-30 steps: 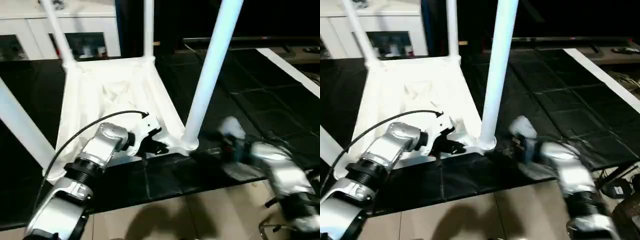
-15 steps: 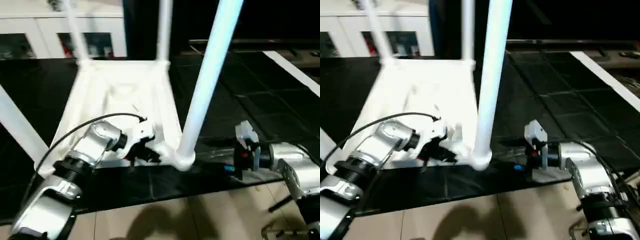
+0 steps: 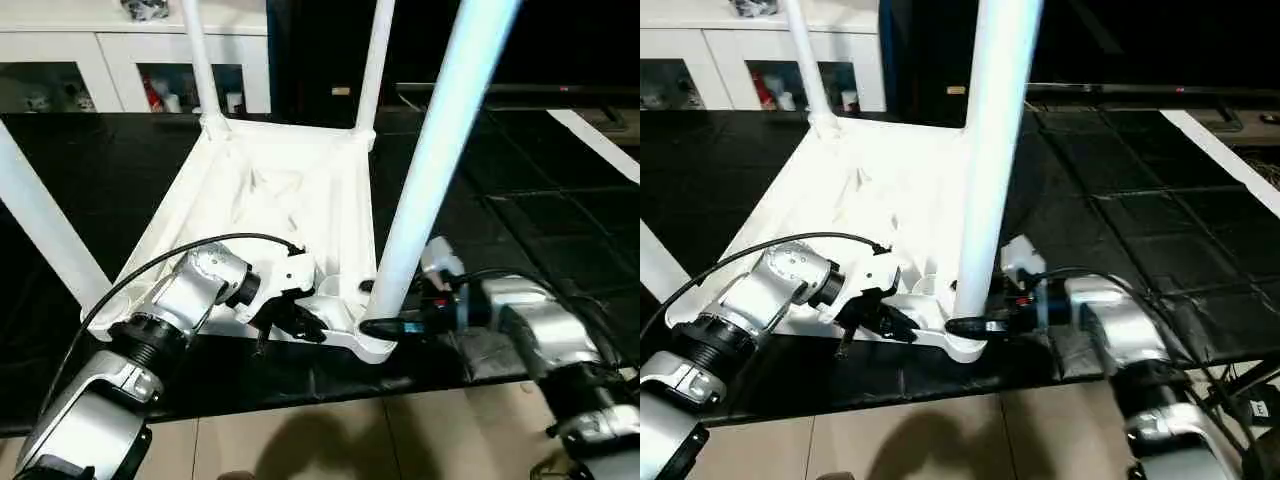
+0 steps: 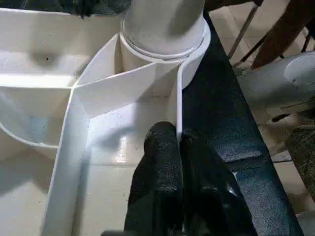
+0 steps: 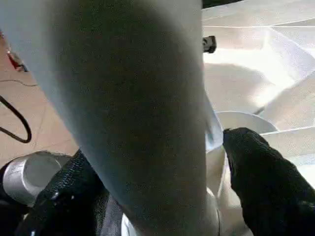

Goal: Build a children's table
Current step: Rotate leg to tighten

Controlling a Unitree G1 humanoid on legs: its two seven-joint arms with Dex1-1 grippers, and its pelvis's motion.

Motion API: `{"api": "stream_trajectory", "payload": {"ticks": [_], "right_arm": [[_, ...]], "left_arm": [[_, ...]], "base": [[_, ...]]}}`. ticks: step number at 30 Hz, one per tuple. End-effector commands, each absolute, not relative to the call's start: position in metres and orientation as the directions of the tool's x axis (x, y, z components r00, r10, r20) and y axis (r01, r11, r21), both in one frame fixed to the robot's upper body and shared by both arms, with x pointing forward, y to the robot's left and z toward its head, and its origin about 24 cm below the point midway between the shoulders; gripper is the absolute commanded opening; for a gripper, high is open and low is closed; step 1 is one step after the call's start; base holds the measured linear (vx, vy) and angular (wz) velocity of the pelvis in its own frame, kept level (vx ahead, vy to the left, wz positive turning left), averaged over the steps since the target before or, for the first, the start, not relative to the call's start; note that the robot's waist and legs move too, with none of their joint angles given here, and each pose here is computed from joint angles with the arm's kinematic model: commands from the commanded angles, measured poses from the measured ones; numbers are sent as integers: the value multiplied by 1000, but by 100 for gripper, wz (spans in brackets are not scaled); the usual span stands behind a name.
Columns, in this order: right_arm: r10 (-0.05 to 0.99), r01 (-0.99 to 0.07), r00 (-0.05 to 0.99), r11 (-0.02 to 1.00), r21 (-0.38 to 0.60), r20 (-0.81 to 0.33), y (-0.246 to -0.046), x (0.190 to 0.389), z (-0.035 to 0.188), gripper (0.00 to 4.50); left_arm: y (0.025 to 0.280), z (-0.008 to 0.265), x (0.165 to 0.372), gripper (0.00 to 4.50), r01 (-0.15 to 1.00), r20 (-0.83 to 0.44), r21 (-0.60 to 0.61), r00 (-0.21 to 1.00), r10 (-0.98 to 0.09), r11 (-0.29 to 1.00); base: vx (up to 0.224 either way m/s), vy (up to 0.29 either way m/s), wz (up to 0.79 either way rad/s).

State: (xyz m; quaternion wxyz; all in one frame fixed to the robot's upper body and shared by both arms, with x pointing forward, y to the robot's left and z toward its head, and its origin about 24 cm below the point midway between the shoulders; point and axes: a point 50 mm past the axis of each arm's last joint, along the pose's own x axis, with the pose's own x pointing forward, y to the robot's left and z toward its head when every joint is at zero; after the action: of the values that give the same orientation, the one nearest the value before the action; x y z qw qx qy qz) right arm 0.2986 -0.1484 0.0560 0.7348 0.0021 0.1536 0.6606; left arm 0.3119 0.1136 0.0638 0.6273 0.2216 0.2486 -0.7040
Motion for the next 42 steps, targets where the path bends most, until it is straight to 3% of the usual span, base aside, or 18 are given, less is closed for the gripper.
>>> {"api": "stream_trajectory", "payload": {"ticks": [1, 10, 23, 25, 26, 27, 29, 31, 36, 38, 42], "right_arm": [[971, -973, 68, 114, 199, -228, -147, 302, 59, 315], [975, -970, 13, 66, 233, -222, -144, 300, 55, 231], [984, -963, 30, 76, 258, -176, -135, 295, 51, 219], [970, -954, 142, 187, 234, -198, -126, 297, 46, 219], [969, -953, 145, 191, 234, -198, -126, 297, 45, 219], [951, -929, 234, 280, 243, -201, -118, 300, 43, 216], [945, -919, 259, 305, 251, -201, -115, 301, 43, 213], [903, -863, 396, 429, 268, -168, -93, 308, 44, 211], [831, -784, 523, 556, 275, -187, -74, 316, 42, 211], [676, -620, 704, 734, 278, -216, -52, 330, 41, 211], [608, -554, 762, 790, 261, -223, -47, 336, 43, 209]], "left_arm": [[106, 62, 307, 0, 984, -635, -89, -175, -752, -154], [109, 60, 306, 0, 986, -636, -89, -167, -753, -144], [106, 62, 313, 0, 995, -613, -85, -98, -784, -58], [100, 64, 319, 0, 996, -578, -84, -21, -816, 34], [100, 64, 319, 0, 996, -577, -84, -19, -817, 36], [95, 66, 323, 0, 991, -547, -93, 27, -837, 93], [93, 66, 324, 0, 989, -538, -97, 40, -842, 109], [85, 70, 331, 0, 977, -508, -88, 123, -852, 193], [78, 72, 337, 0, 959, -484, -84, 198, -852, 270], [65, 77, 344, 0, 926, -441, -86, 296, -847, 368], [61, 79, 345, 0, 914, -423, -83, 329, -844, 398]], "base": [[0, 0, 0], [0, 0, 0], [0, 0, 0], [0, 0, 0], [0, 0, 0], [0, 0, 0], [0, 0, 0], [0, 0, 0], [0, 0, 0], [0, 0, 0], [0, 0, 0]]}}
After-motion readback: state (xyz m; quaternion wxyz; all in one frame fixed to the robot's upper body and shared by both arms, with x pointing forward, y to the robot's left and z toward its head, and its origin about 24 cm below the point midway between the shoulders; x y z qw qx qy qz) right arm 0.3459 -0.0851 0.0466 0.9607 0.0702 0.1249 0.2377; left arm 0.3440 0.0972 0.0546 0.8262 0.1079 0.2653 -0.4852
